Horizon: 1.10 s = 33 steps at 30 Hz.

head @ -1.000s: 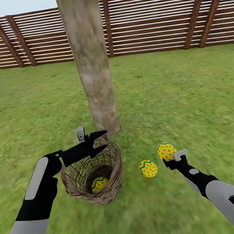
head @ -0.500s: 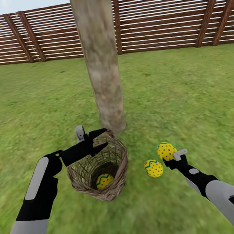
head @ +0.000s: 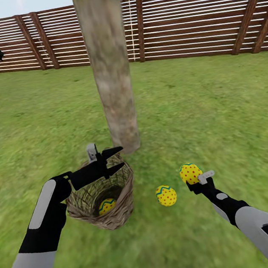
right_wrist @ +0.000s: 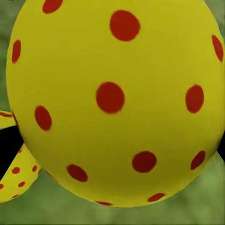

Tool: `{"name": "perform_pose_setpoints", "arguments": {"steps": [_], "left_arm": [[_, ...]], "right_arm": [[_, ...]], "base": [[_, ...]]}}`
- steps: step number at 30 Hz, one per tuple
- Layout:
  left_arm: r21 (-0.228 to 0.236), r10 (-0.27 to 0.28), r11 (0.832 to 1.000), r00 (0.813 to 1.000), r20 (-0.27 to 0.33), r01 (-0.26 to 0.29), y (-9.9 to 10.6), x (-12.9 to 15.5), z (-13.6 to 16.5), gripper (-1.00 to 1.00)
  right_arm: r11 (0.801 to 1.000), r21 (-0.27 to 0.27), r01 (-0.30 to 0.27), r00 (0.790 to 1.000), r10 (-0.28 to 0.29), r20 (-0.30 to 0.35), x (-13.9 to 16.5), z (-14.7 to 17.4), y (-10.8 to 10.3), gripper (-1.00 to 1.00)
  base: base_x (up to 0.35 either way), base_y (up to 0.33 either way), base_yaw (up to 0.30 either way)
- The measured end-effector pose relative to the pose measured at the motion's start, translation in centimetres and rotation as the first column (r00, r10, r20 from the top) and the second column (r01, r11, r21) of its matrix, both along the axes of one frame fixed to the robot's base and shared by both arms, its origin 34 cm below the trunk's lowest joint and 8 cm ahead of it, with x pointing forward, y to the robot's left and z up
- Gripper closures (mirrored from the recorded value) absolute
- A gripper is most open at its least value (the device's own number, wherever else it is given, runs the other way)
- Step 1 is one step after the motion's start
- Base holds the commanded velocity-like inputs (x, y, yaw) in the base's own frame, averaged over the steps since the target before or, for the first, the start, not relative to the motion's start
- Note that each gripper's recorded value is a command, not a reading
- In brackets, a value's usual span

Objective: Take the three Easter eggs out of the wicker basket on the lawn in the garden, then place them on the lawn next to a single tree (choose any tree) so that all three eggs are next to the same tree and none are left in the basket.

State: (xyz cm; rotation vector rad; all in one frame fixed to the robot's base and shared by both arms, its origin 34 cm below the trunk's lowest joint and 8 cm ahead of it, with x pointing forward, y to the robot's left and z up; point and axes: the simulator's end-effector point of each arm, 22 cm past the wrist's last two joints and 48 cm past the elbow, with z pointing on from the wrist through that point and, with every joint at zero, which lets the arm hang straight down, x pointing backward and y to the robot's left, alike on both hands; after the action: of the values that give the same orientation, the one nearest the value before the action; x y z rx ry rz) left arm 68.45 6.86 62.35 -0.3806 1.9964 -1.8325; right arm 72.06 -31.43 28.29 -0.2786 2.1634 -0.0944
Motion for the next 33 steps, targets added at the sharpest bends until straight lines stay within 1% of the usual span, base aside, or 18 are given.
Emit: {"name": "perform_pose_setpoints", "arguments": {"steps": [12, 14, 17, 21, 24, 28, 29, 31, 33], "left_arm": [[0.001, 0.001, 1.0, 1.0, 0.0, -0.001, 0.0, 0.0, 0.0, -1.0], [0.002, 0.002, 1.0, 1.0, 0.001, -0.002, 0.1, 0.0, 0.0, -1.0], [-0.001, 0.002, 1.0, 1.0, 0.003, -0.002, 0.2, 0.0, 0.1, -1.0], [-0.028, -0.001, 1.0, 1.0, 0.018, 0.002, 0.2, 0.0, 0.8, -1.0], [-0.03, -0.002, 1.0, 1.0, 0.007, 0.002, 0.2, 0.1, 0.0, -1.0], [-0.03, -0.003, 1.0, 1.0, -0.009, 0.002, 0.1, 0.3, -1.0, -1.0], [-0.03, -0.003, 1.0, 1.0, -0.014, 0.002, 0.1, 0.4, -1.3, -1.0], [-0.031, -0.003, 1.0, 1.0, -0.022, 0.002, 0.1, 0.5, -1.8, -1.0], [-0.03, -0.003, 1.0, 1.0, -0.03, 0.002, 0.1, 0.5, -2.3, -1.0]], "right_arm": [[1.0, 0.001, 0.0, 1.0, 0.0, -0.005, -0.1, -0.2, 0.0, 1.0], [1.0, 0.01, -0.005, 1.0, 0.005, -0.005, -0.1, -0.2, 0.9, 1.0], [1.0, 0.008, -0.004, 1.0, 0.004, -0.005, -0.1, -0.2, 1.0, 1.0], [0.999, -0.032, -0.039, 0.999, 0.038, -0.011, -0.2, -0.4, 1.2, 1.0], [0.998, -0.036, -0.044, 0.999, 0.043, -0.022, -0.5, -1.2, 1.3, 1.0], [0.998, -0.035, -0.043, 0.999, 0.042, -0.033, -0.7, -2.1, 1.2, 1.0], [0.999, -0.036, -0.041, 0.999, 0.039, -0.035, -0.8, -2.3, 1.2, 1.0], [0.998, -0.067, 0.006, 1.0, -0.007, -0.023, -0.6, -2.5, 0.0, 1.0], [0.996, -0.084, 0.037, 0.999, -0.038, -0.018, -0.7, -2.8, -0.9, 1.0]], "base": [[0.0, -0.302, 0.285], [0.0, -0.049, 0.285], [0.0, -0.007, 0.285], [0.0, -0.001, 0.285], [0.0, 0.0, 0.258], [0.0, 0.0, 0.036], [0.0, 0.0, 0.002], [0.0, 0.0, 0.001], [0.0, 0.0, 0.0]]}}
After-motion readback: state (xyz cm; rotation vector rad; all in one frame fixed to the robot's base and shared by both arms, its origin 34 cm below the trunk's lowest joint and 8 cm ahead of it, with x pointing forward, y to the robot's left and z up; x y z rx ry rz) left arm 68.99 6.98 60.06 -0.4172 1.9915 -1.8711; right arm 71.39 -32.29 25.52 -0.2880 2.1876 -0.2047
